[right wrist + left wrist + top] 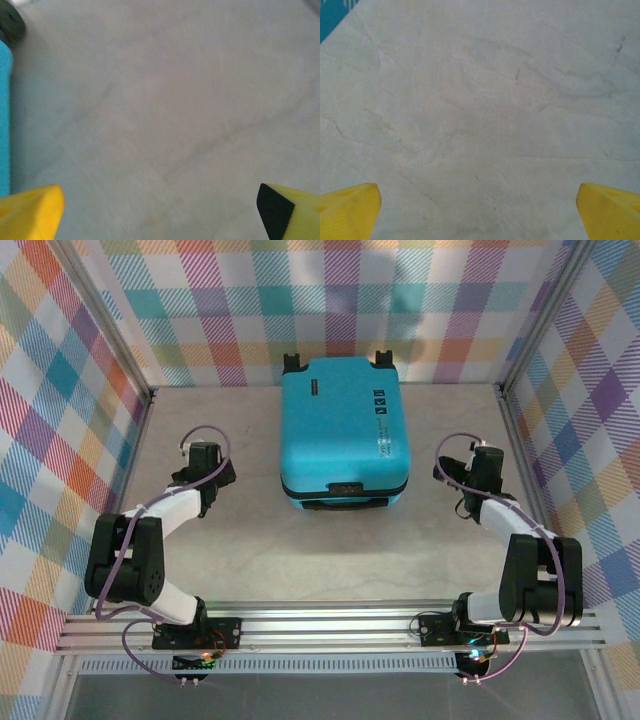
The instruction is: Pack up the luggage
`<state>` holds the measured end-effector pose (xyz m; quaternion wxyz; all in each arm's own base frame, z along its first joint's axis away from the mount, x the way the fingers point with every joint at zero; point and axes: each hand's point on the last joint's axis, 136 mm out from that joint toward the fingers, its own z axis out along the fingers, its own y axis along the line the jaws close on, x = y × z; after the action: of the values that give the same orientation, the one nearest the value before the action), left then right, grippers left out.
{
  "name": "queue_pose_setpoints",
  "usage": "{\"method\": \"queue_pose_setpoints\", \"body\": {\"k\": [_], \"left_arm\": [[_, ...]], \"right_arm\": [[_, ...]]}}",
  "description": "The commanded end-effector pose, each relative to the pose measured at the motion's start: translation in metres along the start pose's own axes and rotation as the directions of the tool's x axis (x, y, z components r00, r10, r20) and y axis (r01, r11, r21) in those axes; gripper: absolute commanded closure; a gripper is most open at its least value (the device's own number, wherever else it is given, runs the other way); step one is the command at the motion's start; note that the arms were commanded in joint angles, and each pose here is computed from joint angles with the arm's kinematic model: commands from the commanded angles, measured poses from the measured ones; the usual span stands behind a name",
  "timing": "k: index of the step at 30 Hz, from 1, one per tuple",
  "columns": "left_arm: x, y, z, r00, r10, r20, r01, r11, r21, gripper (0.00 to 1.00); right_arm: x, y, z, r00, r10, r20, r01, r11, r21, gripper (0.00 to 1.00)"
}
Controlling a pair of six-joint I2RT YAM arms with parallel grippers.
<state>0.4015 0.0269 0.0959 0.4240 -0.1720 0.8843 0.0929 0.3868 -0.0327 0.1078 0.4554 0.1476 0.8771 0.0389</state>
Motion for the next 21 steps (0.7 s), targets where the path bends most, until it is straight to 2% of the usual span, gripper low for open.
{"method": "queue_pose_setpoints", "body": {"k": [1, 3, 6, 8, 9, 11, 12, 14, 15, 17, 21], "left_arm": [[-0.032, 0.006, -0.008, 0.984, 0.012, 0.177, -0.009, 1.0, -0.015, 0.0], [-0.02, 0.012, -0.006, 0.983, 0.014, 0.181, -0.01, 1.0, -0.024, 0.0], [-0.001, 0.004, 0.001, 0.976, 0.009, 0.22, -0.019, 0.999, 0.046, 0.0], [0.007, -0.009, -0.002, 0.967, 0.042, 0.249, -0.073, 0.99, 0.118, 0.0], [0.006, -0.008, -0.003, 0.962, 0.024, 0.273, -0.062, 0.99, 0.128, 0.0], [0.015, -0.01, -0.003, 0.957, 0.008, 0.291, -0.061, 0.983, 0.174, 0.0], [0.014, -0.011, -0.007, 0.937, -0.002, 0.349, -0.071, 0.978, 0.196, 0.0], [0.02, -0.007, -0.01, 0.945, -0.022, 0.326, -0.052, 0.975, 0.218, 0.0], [0.019, -0.008, -0.008, 0.946, -0.021, 0.324, -0.054, 0.974, 0.22, 0.0], [0.019, -0.019, -0.002, 0.961, 0.02, 0.277, -0.092, 0.964, 0.25, 0.0], [0.018, -0.019, -0.002, 0.957, 0.016, 0.289, -0.092, 0.964, 0.25, 0.0]], "right_arm": [[-0.016, 0.002, 0.0, 0.991, -0.03, 0.134, 0.034, 0.999, -0.031, 0.01], [-0.01, 0.003, 0.001, 0.989, -0.031, 0.148, 0.039, 0.998, -0.049, 0.01], [-0.001, 0.007, 0.007, 0.988, -0.045, 0.146, 0.058, 0.995, -0.084, 0.01], [0.005, 0.018, 0.011, 0.986, -0.079, 0.149, 0.101, 0.984, -0.146, 0.01], [0.006, 0.026, 0.008, 0.98, -0.106, 0.167, 0.136, 0.974, -0.183, 0.01], [0.022, 0.048, -0.003, 0.942, -0.179, 0.284, 0.259, 0.926, -0.276, 0.01], [0.024, 0.054, -0.002, 0.926, -0.19, 0.326, 0.289, 0.912, -0.29, 0.01], [0.029, 0.058, 0.005, 0.939, -0.231, 0.253, 0.3, 0.911, -0.282, 0.01], [0.026, 0.061, 0.006, 0.935, -0.23, 0.27, 0.307, 0.907, -0.289, 0.01], [0.025, 0.055, 0.014, 0.951, -0.224, 0.213, 0.276, 0.926, -0.257, 0.01], [0.025, 0.055, 0.013, 0.949, -0.227, 0.218, 0.279, 0.927, -0.25, 0.01]]}}
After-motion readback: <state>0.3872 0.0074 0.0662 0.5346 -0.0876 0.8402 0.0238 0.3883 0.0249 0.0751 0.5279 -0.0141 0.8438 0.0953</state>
